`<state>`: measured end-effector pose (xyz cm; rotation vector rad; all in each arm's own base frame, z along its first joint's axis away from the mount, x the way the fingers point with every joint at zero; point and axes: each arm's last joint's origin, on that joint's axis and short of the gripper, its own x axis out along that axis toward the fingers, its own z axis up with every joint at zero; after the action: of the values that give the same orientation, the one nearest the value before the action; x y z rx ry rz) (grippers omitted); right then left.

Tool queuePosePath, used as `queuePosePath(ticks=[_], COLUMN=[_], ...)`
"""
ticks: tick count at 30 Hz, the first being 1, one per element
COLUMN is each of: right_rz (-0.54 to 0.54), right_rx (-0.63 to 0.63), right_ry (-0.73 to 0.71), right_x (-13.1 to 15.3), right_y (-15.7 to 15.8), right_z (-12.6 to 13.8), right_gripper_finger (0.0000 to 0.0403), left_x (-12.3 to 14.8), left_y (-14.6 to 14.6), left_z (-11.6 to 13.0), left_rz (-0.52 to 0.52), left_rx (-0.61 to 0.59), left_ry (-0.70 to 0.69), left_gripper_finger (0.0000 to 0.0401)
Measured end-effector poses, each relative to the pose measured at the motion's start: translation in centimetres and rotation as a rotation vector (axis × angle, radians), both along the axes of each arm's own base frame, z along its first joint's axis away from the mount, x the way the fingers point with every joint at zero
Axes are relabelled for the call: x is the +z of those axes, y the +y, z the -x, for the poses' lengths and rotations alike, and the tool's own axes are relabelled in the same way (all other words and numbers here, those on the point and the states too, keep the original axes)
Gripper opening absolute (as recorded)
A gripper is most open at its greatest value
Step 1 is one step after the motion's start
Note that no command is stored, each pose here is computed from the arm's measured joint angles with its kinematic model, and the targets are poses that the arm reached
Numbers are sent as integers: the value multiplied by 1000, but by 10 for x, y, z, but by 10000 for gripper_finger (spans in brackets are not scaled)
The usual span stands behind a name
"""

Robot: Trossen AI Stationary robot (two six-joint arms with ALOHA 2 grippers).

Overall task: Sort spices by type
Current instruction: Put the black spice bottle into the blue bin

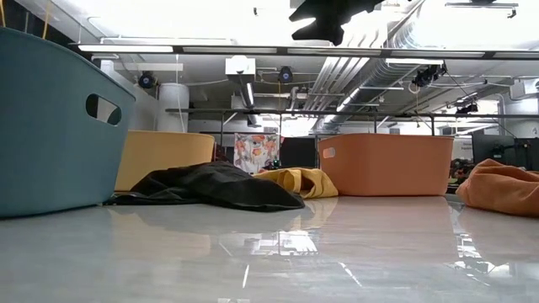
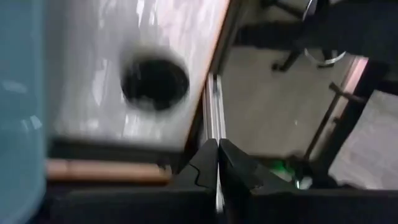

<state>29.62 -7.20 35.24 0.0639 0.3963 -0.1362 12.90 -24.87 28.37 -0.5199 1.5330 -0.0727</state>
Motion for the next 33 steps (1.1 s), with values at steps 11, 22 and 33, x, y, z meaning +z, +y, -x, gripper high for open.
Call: queuePosePath(ticks=[11, 22, 33], right_rz=[-3, -7, -7], right_rx=[-1, -2, -2], right_ry=[-1, -1, -2], right_x=[0, 0, 0], right_y=[0, 0, 0], right_z=[0, 0, 0], right_gripper_finger=[245, 245, 245], left_x=[-40, -69, -94], left_y=[-9, -18, -21], left_z=[15, 8, -7], left_rz=[-119, -160, -277], left_rx=[10, -5, -51], left_ry=[86, 91, 47], left_gripper_finger=[0, 0, 0])
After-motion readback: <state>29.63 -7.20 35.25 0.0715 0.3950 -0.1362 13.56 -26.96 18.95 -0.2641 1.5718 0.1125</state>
